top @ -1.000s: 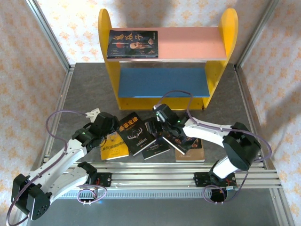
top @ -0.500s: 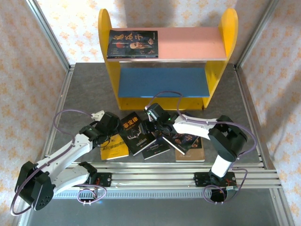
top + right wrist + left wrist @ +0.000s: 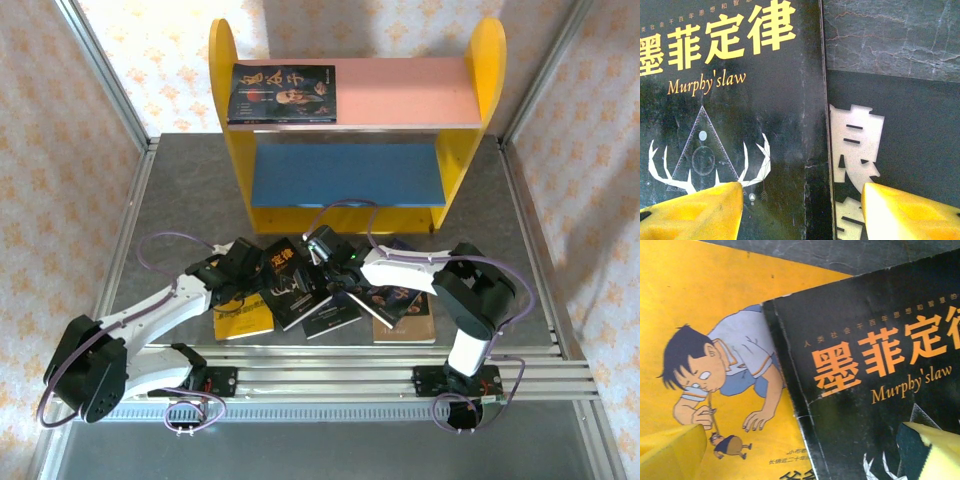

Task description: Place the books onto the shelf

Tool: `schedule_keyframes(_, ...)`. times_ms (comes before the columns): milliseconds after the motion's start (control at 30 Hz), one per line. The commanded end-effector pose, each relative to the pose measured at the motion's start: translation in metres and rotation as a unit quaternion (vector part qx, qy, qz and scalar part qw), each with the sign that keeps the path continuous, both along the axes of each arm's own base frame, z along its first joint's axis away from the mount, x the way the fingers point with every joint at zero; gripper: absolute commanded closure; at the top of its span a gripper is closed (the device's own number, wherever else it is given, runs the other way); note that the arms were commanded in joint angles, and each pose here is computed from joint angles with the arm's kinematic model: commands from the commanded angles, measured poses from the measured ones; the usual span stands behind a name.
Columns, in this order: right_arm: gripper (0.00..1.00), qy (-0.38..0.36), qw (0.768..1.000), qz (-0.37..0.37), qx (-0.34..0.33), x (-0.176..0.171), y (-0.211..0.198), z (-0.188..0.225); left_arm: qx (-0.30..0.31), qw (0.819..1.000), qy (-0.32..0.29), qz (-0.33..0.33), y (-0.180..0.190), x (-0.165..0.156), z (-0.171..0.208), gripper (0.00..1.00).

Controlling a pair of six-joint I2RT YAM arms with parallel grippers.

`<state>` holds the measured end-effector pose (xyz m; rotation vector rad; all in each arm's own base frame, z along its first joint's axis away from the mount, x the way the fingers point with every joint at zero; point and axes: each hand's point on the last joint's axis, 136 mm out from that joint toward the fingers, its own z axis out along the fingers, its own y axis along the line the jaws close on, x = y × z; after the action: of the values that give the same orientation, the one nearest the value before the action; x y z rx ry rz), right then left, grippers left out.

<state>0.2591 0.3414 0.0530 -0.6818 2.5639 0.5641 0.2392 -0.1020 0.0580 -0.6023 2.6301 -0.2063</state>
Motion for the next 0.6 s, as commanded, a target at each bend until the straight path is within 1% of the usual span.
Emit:
schedule_keyframes(0,0.37,-0.011,1.0,0.004,-0.024,0.003,-0.004,-0.003,-0.02,1.0,-0.002,-0.009,-0.012,0.004,0.0,0.01)
schedule_keyframes(300,0.41,-0.003,0.999,0.006,-0.044,0.0,-0.01,-0.018,-0.019,1.0,0.009,-0.016,-0.02,0.007,-0.009,0.01)
schedule_keyframes(567,0.57,0.017,0.998,0.009,-0.052,-0.005,-0.011,-0.035,-0.022,0.999,0.018,-0.026,-0.028,0.008,-0.014,0.01)
